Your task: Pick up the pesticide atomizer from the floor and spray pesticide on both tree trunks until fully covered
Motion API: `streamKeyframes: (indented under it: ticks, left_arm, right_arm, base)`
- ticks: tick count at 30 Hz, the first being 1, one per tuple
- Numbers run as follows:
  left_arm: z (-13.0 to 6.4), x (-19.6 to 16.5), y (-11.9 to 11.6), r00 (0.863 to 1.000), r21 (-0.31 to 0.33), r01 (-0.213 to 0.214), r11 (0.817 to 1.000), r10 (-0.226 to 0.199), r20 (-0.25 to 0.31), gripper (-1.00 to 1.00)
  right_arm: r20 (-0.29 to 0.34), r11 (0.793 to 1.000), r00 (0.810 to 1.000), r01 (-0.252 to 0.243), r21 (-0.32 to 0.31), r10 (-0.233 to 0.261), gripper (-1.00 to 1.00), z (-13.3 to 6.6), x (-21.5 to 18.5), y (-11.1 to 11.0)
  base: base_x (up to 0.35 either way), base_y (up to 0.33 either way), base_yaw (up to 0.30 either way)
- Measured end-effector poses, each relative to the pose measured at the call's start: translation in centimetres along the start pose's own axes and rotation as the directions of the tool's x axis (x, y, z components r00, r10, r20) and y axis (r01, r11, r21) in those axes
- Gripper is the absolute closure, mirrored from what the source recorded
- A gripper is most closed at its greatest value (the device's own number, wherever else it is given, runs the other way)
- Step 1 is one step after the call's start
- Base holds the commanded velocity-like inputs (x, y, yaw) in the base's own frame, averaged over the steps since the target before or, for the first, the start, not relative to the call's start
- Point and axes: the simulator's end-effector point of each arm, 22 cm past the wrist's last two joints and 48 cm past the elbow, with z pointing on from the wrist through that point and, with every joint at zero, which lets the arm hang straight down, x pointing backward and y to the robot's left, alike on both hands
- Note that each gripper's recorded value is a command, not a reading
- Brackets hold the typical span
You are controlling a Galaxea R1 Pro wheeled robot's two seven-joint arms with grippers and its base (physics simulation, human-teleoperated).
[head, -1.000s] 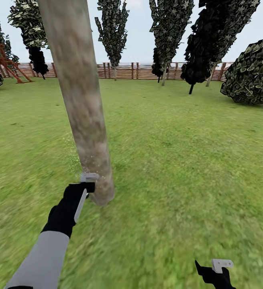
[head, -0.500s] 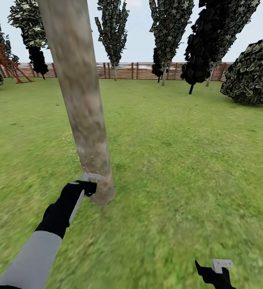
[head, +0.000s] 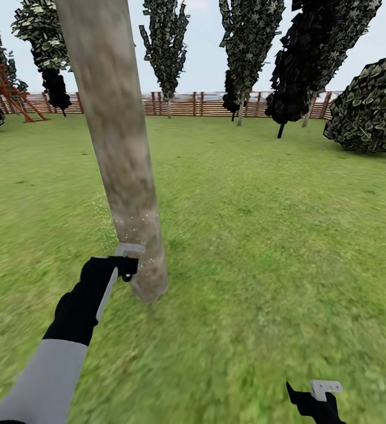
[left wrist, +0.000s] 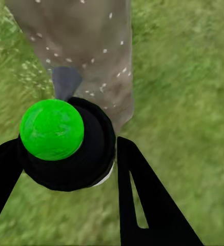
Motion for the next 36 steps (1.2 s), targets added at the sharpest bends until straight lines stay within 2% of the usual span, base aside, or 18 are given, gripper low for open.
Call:
streamKeyframes:
  ticks: [1,2,5,6,7,10,13,16,17,20,21,22,25,30,32,34,35,36]
  left_arm:
    - [-1.7,-1.6,-0.6,1.000,0.006,0.000,1.000,0.000,0.019,1.00]
    - [-2.1,-2.1,-0.1,1.000,-0.007,-0.001,1.000,0.001,0.029,1.00]
    - [-2.5,-2.4,1.7,0.999,-0.029,0.031,0.999,-0.030,0.036,1.00]
    - [-2.6,-2.2,3.5,0.998,-0.054,0.056,0.997,-0.054,0.035,1.00]
    - [-2.7,-2.2,4.3,0.997,-0.061,0.069,0.996,-0.067,0.037,1.00]
    - [-3.5,-3.5,3.0,0.995,-0.033,0.074,0.997,-0.072,0.071,1.00]
    - [-4.2,-4.8,0.2,0.994,0.005,0.045,0.999,-0.046,0.100,1.00]
    - [-4.9,-6.8,-0.5,0.990,0.012,0.044,0.999,-0.045,0.135,1.00]
    - [-5.0,-7.0,0.1,0.989,0.001,0.049,0.999,-0.049,0.140,1.00]
    - [-5.1,-7.1,4.1,0.983,-0.044,0.117,0.992,-0.109,0.145,1.00]
    - [-5.1,-7.0,6.0,0.982,-0.071,0.128,0.989,-0.117,0.147,1.00]
    - [-5.2,-6.9,6.8,0.982,-0.081,0.131,0.988,-0.118,0.148,1.00]
    - [-5.2,-6.8,7.8,0.982,-0.093,0.133,0.987,-0.118,0.147,1.00]
    - [-4.9,-6.4,6.4,0.985,-0.073,0.118,0.990,-0.108,0.137,1.00]
    - [-4.7,-6.1,5.7,0.988,-0.070,0.092,0.993,-0.082,0.127,1.00]
    - [-4.4,-5.7,5.8,0.990,-0.074,0.083,0.994,-0.073,0.121,1.00]
    - [-3.7,-4.0,5.7,0.993,-0.073,0.079,0.994,-0.073,0.092,1.00]
    - [-2.5,-1.1,5.4,0.997,-0.073,0.073,0.995,-0.071,0.033,1.00]
  right_arm:
    - [0.000,1.000,1.000,0.000,0.000,0.000,-1.00,0.0,0.0,0.0]
    - [0.000,1.000,1.000,0.000,0.000,0.000,-1.00,0.0,0.0,0.0]
    - [0.000,1.000,1.000,0.000,0.000,0.000,-1.00,0.0,0.0,0.0]
    - [0.000,1.000,1.000,0.000,0.000,0.000,-1.00,0.0,0.0,0.0]
    - [0.000,1.000,1.000,0.000,0.000,0.000,-1.00,0.0,0.0,0.0]
    - [0.000,1.000,1.000,0.000,0.000,0.000,-1.00,0.0,0.0,0.0]
    - [0.000,1.000,1.000,0.000,0.000,0.000,-1.00,0.0,0.0,0.0]
    - [0.000,1.000,1.000,0.000,-0.001,0.000,-1.00,0.0,0.0,0.1]
    - [0.000,1.000,1.000,0.000,-0.001,0.000,-1.00,0.0,0.0,0.1]
    - [0.000,1.000,1.000,0.000,-0.001,0.000,-1.00,0.0,0.0,0.0]
    - [0.000,1.000,1.000,0.000,-0.001,0.000,-1.00,0.0,0.0,0.1]
    - [0.000,1.000,1.000,0.000,-0.001,0.000,-1.00,0.0,0.0,0.1]
    - [-0.001,1.000,1.000,-0.001,-0.002,0.001,-1.00,0.0,0.1,0.1]
    - [-0.002,1.000,1.000,-0.001,-0.002,0.001,-1.00,0.0,0.1,0.1]
    - [-0.001,1.000,1.000,-0.001,-0.002,0.001,-1.00,0.0,0.1,0.1]
    - [-0.002,1.000,1.000,-0.001,-0.002,0.001,-1.00,0.0,0.1,0.1]
    - [-0.002,1.000,1.000,-0.001,-0.002,0.001,-1.00,0.0,0.1,0.1]
    - [-0.002,1.000,1.000,-0.001,-0.002,0.001,-1.00,0.0,0.1,0.1]
  base:
    - [0.000,0.000,0.000]
    - [0.000,0.000,0.000]
    - [0.000,0.000,0.000]
    - [0.000,0.000,0.000]
    - [0.000,0.000,0.000]
    - [0.000,0.000,0.000]
    - [0.000,0.000,0.000]
    - [0.000,0.000,0.000]
    - [0.000,0.000,0.000]
    - [0.000,0.000,0.000]
    - [0.000,0.000,0.000]
    - [0.000,0.000,0.000]
    - [0.000,0.000,0.000]
    - [0.000,0.000,0.000]
    - [0.000,0.000,0.000]
    - [0.000,0.000,0.000]
    - [0.000,0.000,0.000]
    - [0.000,0.000,0.000]
